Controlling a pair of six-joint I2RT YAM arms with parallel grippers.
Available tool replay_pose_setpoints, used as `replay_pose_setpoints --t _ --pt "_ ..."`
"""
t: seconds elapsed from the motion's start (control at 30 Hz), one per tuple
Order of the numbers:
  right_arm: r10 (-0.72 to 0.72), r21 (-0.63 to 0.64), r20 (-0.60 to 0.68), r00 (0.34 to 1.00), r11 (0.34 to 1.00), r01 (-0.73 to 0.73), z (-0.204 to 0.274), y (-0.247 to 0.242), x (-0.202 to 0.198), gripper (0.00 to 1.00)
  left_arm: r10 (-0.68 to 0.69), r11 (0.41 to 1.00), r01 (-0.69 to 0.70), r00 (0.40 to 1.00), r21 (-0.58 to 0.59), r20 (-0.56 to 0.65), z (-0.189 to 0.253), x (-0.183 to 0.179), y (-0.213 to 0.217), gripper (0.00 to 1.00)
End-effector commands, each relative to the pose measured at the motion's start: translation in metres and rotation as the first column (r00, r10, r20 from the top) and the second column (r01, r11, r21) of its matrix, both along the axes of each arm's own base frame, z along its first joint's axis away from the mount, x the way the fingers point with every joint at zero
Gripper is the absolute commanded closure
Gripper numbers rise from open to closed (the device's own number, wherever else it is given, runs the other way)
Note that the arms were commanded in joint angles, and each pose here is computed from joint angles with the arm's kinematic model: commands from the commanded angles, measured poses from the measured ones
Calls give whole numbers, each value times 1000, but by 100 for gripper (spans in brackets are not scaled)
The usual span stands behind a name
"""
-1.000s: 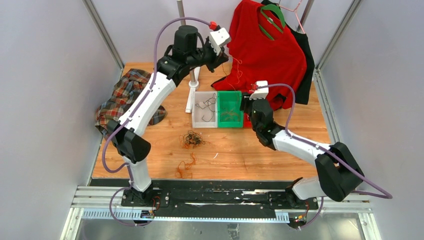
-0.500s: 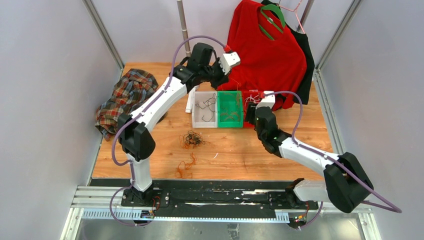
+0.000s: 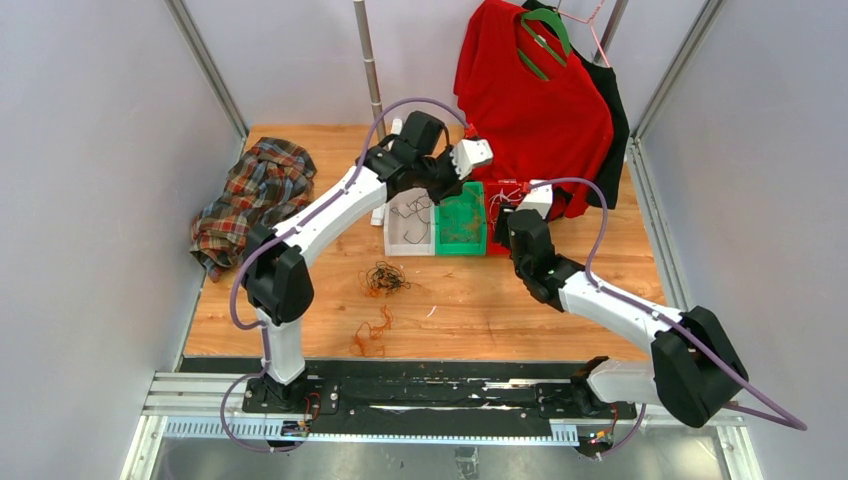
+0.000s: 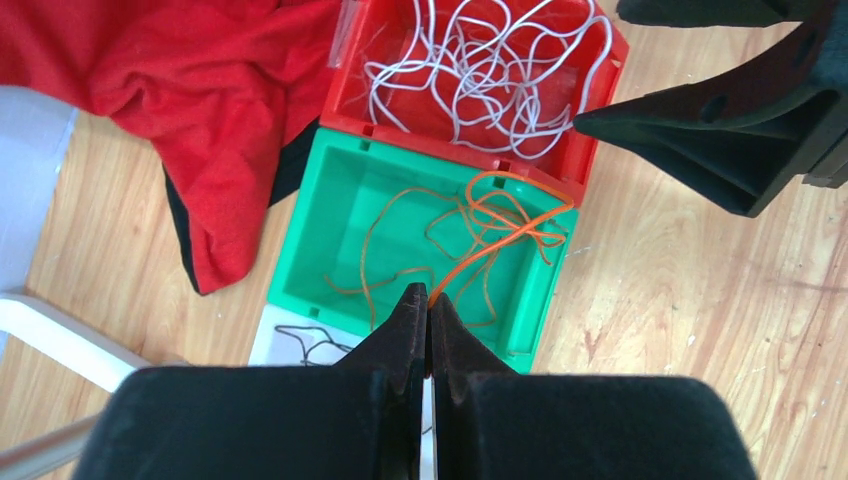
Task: Untangle the cables
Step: Place the cable in the bin.
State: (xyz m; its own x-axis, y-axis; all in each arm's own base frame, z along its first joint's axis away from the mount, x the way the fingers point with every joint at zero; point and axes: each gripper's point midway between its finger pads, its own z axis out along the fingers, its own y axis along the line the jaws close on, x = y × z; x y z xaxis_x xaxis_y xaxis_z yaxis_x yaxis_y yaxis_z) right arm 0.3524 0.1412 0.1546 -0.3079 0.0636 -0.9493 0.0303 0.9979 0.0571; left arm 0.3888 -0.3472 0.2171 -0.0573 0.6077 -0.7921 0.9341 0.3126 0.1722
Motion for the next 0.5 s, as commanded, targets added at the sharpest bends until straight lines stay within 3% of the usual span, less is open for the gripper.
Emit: replay_pose_setpoints --t 0.0,0.2,0.47 --pt "-67 13 35 997 998 66 16 -13 5 43 -38 999 37 999 12 5 -14 1 -19 100" --pt "-84 22 43 996 996 83 16 -22 1 42 -49 999 49 999 21 -6 -34 7 -27 99" --pt "-84 31 33 996 996 83 10 -23 2 44 9 993 -21 995 119 102 -69 37 -16 100"
